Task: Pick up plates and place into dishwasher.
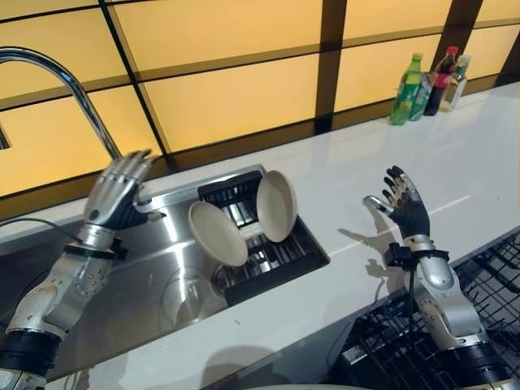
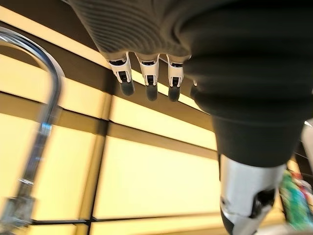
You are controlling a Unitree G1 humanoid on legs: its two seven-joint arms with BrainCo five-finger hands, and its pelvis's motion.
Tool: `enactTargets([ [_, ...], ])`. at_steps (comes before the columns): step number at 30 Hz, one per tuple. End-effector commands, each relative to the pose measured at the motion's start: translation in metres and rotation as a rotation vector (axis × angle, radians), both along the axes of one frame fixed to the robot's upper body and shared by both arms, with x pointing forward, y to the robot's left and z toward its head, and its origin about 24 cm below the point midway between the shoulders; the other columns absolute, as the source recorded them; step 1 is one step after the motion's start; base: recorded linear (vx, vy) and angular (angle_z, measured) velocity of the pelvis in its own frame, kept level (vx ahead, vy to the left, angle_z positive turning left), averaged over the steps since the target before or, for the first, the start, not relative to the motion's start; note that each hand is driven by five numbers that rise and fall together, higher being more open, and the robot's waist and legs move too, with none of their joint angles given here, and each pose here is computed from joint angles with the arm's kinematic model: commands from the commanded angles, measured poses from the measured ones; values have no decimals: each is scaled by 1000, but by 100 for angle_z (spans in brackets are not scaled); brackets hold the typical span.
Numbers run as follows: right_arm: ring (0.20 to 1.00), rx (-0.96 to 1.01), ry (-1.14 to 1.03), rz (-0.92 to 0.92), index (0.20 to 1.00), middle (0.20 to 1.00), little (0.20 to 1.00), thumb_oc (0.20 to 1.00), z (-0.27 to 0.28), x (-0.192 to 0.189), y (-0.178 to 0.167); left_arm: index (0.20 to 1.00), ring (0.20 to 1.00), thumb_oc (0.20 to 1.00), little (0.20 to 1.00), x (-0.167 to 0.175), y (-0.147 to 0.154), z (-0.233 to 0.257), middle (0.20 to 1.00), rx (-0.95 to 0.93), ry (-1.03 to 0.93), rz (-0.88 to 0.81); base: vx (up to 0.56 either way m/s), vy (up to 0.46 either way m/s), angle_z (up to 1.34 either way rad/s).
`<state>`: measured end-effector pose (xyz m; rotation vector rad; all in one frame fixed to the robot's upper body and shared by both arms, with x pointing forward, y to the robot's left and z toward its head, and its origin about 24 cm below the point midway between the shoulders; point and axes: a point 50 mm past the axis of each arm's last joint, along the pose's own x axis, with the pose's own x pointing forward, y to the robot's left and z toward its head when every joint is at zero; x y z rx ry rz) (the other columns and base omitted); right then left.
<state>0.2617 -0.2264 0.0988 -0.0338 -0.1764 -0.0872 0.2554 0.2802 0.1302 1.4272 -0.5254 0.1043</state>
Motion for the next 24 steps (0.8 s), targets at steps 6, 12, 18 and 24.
enactTargets([
  [6, 1000, -20, -87, 27, 1000, 1000, 1000, 1000, 22, 3, -5, 1000, 1000, 1000, 1000, 16, 1, 25, 1000, 232, 19, -72, 47, 32, -4],
  [12, 1000, -25, -79, 25, 1000, 1000, 1000, 1000, 19, 1, -8, 1000, 1000, 1000, 1000, 17, 6, 28, 1000, 325, 50, -54, 32, 30, -10],
  [18, 1000, -21, -73, 23, 1000, 1000, 1000, 1000, 19, -1, -10, 1000, 1000, 1000, 1000, 14, 8, 30, 1000, 400, 56, -50, 43, 9, -1],
  [24, 1000, -28, -70, 25, 1000, 1000, 1000, 1000, 22, 2, -11, 1000, 1000, 1000, 1000, 17, -1, 25, 1000, 448, 47, -83, 10, 22, -1],
])
